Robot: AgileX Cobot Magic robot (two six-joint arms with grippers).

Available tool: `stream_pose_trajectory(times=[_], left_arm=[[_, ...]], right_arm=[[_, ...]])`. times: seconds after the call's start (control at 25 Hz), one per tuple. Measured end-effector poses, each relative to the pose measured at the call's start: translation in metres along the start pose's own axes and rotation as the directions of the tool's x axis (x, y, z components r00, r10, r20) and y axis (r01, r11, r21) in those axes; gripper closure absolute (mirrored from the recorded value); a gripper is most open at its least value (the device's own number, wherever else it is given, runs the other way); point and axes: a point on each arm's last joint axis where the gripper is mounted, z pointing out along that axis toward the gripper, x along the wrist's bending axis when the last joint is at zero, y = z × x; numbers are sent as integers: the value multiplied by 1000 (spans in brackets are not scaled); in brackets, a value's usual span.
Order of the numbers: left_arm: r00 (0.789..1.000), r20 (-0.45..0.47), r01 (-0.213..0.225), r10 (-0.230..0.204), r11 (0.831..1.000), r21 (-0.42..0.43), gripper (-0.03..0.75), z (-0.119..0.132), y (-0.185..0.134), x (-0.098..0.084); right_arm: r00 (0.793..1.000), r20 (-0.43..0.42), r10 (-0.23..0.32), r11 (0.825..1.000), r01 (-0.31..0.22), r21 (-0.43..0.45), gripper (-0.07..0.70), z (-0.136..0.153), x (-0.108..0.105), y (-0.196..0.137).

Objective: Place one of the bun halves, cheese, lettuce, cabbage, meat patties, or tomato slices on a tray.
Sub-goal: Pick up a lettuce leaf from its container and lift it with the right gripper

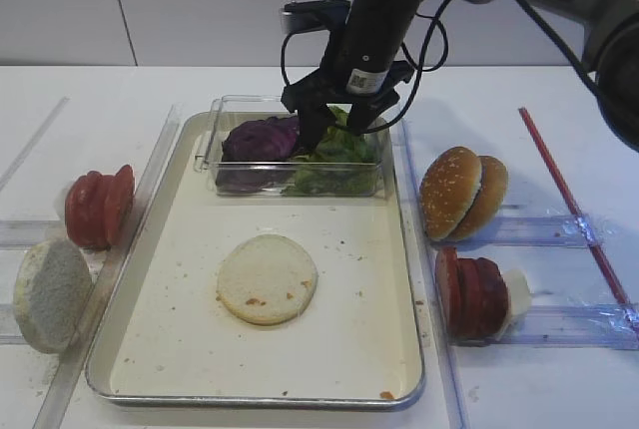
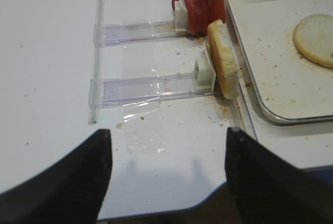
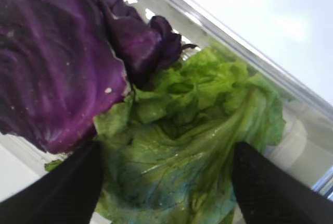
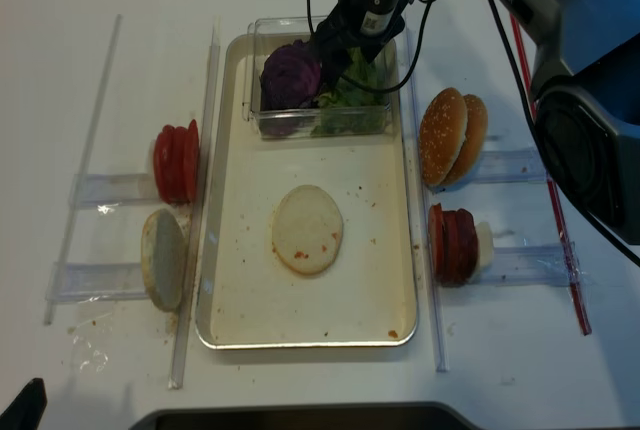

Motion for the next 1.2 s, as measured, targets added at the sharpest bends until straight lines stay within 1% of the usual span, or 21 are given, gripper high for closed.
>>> stream_pose_trajectory(times=[0.2,0.36,0.64,0.76,0.84,1.08,1.2], left_arm=[[1000,0,0,0,1000,0,287,0,0,0],[1000,0,0,0,1000,0,287,0,0,0],[1000,0,0,0,1000,0,287,0,0,0],[1000,0,0,0,1000,0,287,0,0,0],[1000,0,0,0,1000,0,287,0,0,0],[1000,0,0,0,1000,0,287,0,0,0],[1000,0,0,0,1000,0,287,0,0,0]], right_arm=[[1000,16,-8,1000,8,7,104,0,-1,0],[1000,21,-11,1000,11,14,129,0,-1,-1],[1000,20,-6,999,5,39,157,12,-4,-3],[1000,20,-6,999,5,39,167,12,-4,-3],[1000,26,-9,999,8,41,200,12,-5,-3],[999,35,-11,999,9,48,359,13,-6,-4],[999,35,-11,999,9,51,419,13,-6,-4]])
